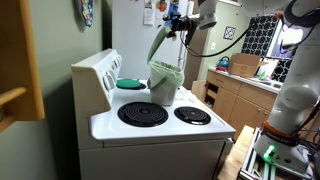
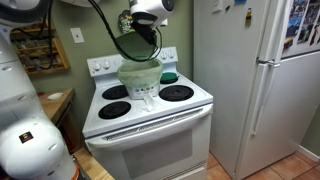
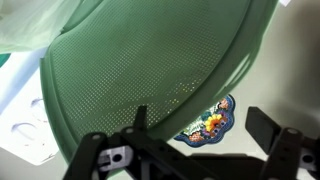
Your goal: Open the lid on the bin
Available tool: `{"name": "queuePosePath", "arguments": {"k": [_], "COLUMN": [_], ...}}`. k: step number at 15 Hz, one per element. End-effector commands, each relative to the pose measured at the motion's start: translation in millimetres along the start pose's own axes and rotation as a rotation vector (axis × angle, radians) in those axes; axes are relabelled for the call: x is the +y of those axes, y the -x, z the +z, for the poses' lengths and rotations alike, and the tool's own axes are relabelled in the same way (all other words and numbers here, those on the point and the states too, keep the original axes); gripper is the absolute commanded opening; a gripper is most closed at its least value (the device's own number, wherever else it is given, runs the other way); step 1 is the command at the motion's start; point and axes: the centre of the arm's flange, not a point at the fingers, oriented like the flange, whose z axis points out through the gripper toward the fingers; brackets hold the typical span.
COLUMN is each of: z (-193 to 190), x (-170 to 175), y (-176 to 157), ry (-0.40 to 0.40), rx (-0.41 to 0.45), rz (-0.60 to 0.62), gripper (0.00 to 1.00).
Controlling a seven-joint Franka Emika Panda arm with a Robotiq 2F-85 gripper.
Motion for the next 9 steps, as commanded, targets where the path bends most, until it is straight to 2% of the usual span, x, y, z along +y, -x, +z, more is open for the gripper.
{"name": "queuePosePath", "arguments": {"k": [1, 5, 9], "z": [0.4, -0.7, -4.3], "x": [-14.5, -21.7, -18.1], "y": [-2.5, -7.0, 3.2], "ry": [0.007, 0.003, 0.060], "rx": [0.047, 0.086, 0.025], "rz": [-0.074, -0.109, -0.025], "gripper": [1.00, 1.00, 1.00]}}
